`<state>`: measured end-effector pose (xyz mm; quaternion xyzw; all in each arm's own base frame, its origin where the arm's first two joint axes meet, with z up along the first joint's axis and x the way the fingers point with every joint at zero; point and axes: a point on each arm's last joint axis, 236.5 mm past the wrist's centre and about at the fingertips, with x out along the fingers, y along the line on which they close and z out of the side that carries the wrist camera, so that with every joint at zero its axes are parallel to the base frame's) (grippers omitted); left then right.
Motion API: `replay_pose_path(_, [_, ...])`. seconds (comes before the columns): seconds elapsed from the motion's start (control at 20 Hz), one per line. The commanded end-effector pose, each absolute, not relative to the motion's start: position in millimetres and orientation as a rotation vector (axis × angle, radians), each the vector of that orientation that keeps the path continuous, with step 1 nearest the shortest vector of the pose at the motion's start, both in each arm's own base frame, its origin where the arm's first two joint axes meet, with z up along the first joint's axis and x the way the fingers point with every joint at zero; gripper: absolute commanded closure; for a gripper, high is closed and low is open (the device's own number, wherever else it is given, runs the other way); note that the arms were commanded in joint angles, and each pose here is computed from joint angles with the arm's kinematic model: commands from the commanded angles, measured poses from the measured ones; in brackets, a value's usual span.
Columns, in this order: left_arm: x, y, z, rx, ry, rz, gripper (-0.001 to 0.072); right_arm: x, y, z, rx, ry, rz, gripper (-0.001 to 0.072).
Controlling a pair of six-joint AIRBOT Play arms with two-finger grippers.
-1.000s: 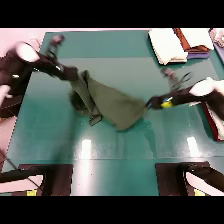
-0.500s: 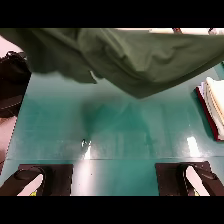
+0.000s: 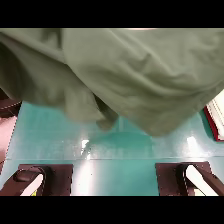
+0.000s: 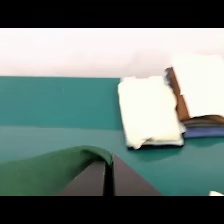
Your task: Fold the shirts.
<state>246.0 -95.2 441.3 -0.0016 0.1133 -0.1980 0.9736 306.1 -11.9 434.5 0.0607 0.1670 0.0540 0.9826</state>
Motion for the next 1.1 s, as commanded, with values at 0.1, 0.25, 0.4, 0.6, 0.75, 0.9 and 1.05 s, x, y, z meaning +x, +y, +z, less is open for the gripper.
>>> replay_pose_path(0.1, [307.5, -129.9, 236.5, -0.087, 0.842, -0.509, 0.0684, 401.1, 9.7, 279.5, 0.149, 0.821, 0.178, 0.069])
replay_pose_path(0.25, [328.4, -133.0, 117.2, -0.082, 1.075, -0.522, 0.0683, 432.6, 35.4, 162.5, 0.112, 1.114, 0.213, 0.069])
replay_pose_path(0.4, [384.0, -115.3, 65.5, -0.025, 1.033, -0.422, 0.0683, 455.9, 50.9, 103.8, 0.14, 1.231, 0.24, 0.0689])
replay_pose_path(0.6, [460.5, -104.6, 87.5, -0.031, 0.811, -0.32, 0.0683, 483.0, 48.2, 111.0, 0.139, 1.188, 0.236, 0.0688])
replay_pose_path(0.75, [492.3, -92.7, 122.5, -0.112, 0.69, -0.235, 0.0205, 491.5, 36.4, 140.6, 0.139, 1.115, 0.22, 0.0306])
replay_pose_path(0.9, [487.2, -52.6, 131.1, -0.182, 0.746, -0.159, 0.0212, 467.1, 16.8, 147.7, 0.155, 1.156, 0.201, 0.0308])
replay_pose_path(1.05, [441.0, -16.2, 85.8, -0.254, 1.003, -0.106, 0.0211, 435.5, 20.4, 142.2, 0.26, 1.181, 0.258, 0.0333])
